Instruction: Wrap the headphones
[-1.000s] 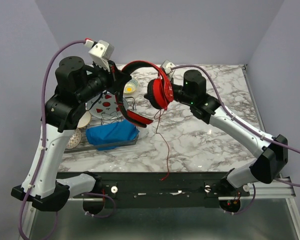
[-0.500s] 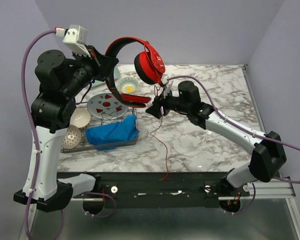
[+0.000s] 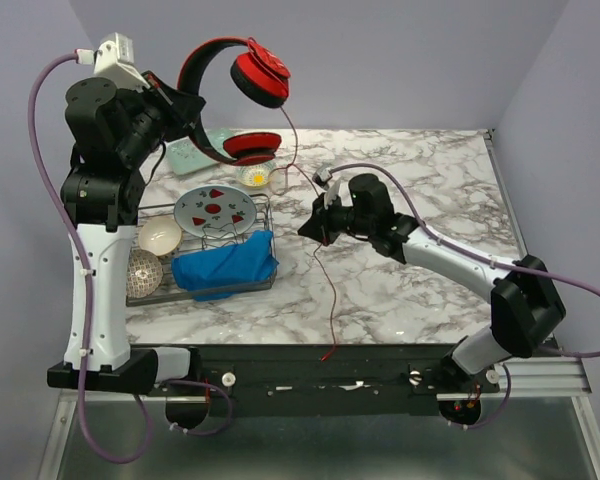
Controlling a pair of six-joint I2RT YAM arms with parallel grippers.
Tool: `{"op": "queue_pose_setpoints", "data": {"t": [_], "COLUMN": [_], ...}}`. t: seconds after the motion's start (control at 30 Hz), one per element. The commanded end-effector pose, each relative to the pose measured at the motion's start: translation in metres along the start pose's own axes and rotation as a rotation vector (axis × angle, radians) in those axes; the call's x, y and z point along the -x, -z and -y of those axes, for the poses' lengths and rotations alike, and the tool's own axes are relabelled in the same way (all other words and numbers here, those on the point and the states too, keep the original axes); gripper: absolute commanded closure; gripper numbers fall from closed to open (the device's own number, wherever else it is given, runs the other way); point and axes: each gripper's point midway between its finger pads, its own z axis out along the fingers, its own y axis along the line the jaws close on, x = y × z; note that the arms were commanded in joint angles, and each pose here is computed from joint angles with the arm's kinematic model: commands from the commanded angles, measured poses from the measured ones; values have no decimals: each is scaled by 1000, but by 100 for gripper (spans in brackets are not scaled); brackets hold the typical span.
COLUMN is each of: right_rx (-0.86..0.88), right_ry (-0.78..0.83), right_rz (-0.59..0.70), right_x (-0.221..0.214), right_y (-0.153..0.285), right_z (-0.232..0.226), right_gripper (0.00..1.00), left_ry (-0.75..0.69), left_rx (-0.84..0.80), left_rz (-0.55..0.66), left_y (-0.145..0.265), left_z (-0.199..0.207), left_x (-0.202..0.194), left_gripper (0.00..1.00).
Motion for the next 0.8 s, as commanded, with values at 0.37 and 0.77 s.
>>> {"op": "queue_pose_setpoints", "data": {"t": [0.37, 0.77], "right_rx": [120, 280], "right_ry": [151, 563], "right_rz": [-351, -438], "right_x": [-48, -29], "right_y": [-67, -8], "right_z": [-96, -244], "right_gripper": [99, 99], "left_ry": [399, 4], "left_rx": [267, 664], "left_rz": [261, 525], "left_y": [-27, -7], "left_z": [-119, -197], "left_x": [76, 121], "left_gripper": [100, 100]}}
